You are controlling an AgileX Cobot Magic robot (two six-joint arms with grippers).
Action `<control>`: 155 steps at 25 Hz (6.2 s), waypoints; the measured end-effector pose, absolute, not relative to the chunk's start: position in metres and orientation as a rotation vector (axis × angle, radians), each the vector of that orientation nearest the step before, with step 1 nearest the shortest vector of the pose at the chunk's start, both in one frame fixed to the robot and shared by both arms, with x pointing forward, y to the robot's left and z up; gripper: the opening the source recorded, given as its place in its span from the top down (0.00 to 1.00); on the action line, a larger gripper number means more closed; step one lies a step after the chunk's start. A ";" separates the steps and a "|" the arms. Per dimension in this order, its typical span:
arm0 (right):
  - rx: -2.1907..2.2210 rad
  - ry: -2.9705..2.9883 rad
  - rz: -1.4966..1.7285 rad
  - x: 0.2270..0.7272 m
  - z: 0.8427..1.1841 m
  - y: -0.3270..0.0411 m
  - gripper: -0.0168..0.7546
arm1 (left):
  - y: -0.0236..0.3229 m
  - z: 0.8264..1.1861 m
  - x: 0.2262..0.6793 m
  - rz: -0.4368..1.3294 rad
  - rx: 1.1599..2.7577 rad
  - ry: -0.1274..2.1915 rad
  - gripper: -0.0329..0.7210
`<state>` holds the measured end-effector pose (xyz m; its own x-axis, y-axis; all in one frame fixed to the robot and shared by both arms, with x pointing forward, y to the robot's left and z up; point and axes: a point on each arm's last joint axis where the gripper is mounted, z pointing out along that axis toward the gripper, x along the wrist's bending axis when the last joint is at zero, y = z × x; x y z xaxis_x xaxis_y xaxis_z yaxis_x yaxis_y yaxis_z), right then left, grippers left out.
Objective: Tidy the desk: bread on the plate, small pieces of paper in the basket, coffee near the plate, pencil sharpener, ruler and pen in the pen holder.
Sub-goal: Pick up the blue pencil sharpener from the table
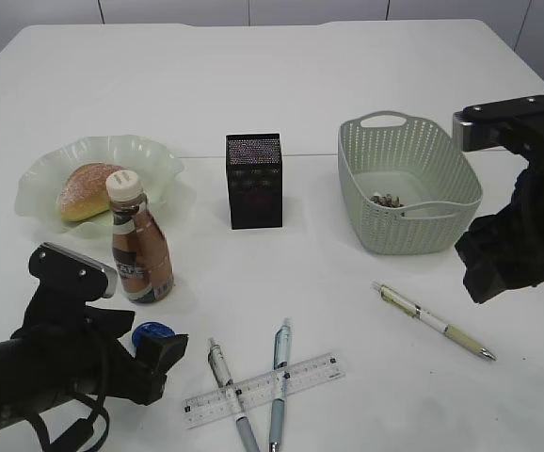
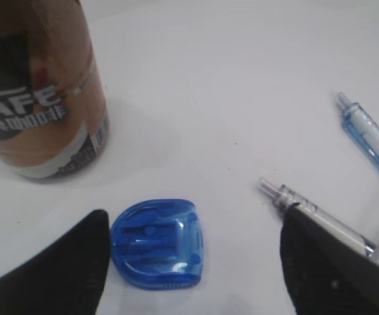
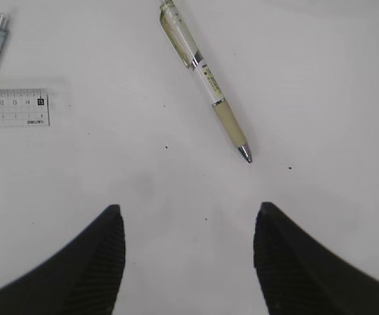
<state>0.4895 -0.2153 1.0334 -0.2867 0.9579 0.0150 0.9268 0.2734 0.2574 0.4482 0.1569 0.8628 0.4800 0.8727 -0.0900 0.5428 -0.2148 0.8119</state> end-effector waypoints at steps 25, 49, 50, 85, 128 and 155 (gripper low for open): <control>1.773 2.387 0.321 0.490 1.033 -0.216 0.39 | 0.160 0.859 0.446 0.481 1.932 1.241 0.18; 1.766 2.377 0.341 0.491 1.034 -0.215 0.39 | 0.154 0.871 0.450 0.400 2.066 1.289 0.18; 1.766 2.377 0.341 0.491 1.034 -0.215 0.39 | 0.151 0.873 0.453 0.400 2.068 1.283 0.18; 1.751 2.374 0.332 0.492 1.034 -0.216 0.38 | 0.146 0.860 0.459 0.438 2.187 1.142 0.19; 1.737 2.371 0.323 0.492 1.034 -0.217 0.38 | 0.145 0.855 0.465 0.496 2.148 1.127 0.18; 1.735 2.371 0.321 0.492 1.034 -0.217 0.38 | 0.145 0.857 0.466 0.508 2.124 1.135 0.48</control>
<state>0.4924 -0.2174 1.0340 -0.2993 0.9539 -0.0219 0.9137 0.2932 0.2813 0.4663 0.1445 0.8566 0.5465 0.8370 0.0266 0.5773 -0.3995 0.7121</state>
